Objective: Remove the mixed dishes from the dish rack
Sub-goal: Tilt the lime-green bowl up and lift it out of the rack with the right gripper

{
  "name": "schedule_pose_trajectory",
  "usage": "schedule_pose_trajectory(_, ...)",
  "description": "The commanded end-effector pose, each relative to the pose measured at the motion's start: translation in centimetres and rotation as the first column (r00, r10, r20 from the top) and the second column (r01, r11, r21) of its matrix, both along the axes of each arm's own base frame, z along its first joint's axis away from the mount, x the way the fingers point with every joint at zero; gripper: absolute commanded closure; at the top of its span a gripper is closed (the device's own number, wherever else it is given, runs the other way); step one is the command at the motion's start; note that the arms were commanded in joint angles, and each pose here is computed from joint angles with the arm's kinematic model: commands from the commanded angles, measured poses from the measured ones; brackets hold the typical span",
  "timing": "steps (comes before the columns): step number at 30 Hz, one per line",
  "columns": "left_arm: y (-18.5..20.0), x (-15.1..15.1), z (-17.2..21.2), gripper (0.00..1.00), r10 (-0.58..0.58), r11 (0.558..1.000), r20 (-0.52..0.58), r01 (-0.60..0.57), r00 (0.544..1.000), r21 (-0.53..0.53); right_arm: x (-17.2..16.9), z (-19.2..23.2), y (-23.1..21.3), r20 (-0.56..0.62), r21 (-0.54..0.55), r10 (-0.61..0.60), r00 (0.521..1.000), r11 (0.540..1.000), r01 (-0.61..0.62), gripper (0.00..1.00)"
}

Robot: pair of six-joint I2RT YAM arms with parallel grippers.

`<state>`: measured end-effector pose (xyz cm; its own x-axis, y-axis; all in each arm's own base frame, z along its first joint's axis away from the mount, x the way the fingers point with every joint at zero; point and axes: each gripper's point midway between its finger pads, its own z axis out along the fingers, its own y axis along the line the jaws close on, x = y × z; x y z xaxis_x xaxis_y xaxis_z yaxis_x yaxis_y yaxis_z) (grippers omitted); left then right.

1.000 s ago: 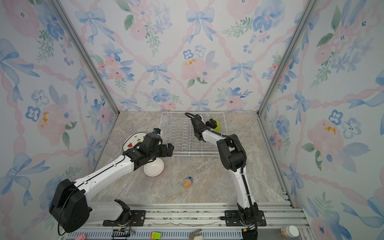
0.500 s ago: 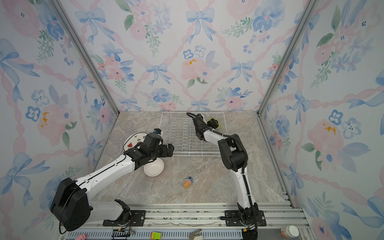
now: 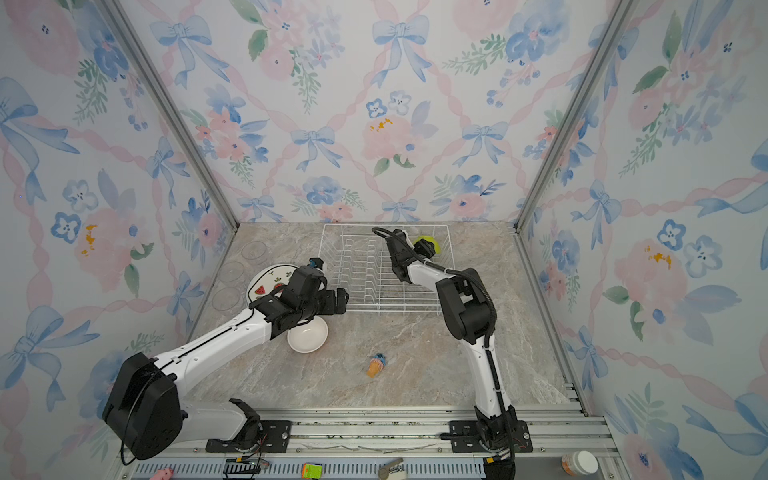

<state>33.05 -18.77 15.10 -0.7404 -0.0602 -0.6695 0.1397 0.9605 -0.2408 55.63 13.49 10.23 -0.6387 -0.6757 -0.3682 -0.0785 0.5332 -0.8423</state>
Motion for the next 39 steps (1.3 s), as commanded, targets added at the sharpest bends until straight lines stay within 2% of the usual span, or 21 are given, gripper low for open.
schedule_pose_trajectory(1, -0.3, 0.8, 0.9, 0.02, 0.004, 1.0, 0.017, -0.004, 1.0, -0.018, 0.6, 1.9, 1.0, 0.073, -0.066, 0.022, 0.997, 0.998, -0.018, 0.45)
schedule_pose_trajectory(4, -0.4, 0.8, 0.7, 0.02, 0.003, 1.0, 0.013, -0.003, 1.0, -0.015, 0.8, 1.9, 1.6, 0.083, -0.101, 0.033, 0.996, 0.995, -0.025, 0.51)
schedule_pose_trajectory(14, -0.3, 0.9, 0.6, 0.02, 0.004, 1.0, 0.013, -0.004, 1.0, -0.009, 1.4, 1.6, 1.7, 0.082, -0.064, 0.051, 0.995, 0.997, -0.046, 0.56)
schedule_pose_trajectory(22, -0.4, 1.1, 0.5, 0.02, 0.006, 1.0, 0.011, -0.006, 1.0, -0.002, 1.5, 1.3, 1.7, 0.074, -0.065, 0.065, 0.995, 0.996, -0.06, 0.72)
schedule_pose_trajectory(34, -0.4, 1.2, 1.1, 0.02, 0.008, 1.0, 0.023, -0.008, 1.0, -0.013, 0.9, 1.1, 1.6, 0.079, -0.027, 0.049, 0.996, 0.999, -0.047, 0.82)
schedule_pose_trajectory(39, -0.4, 1.1, 1.0, 0.02, 0.01, 1.0, 0.02, -0.009, 1.0, -0.017, 0.5, 1.6, 1.6, 0.099, 0.002, 0.048, 0.994, 0.999, -0.048, 0.84)
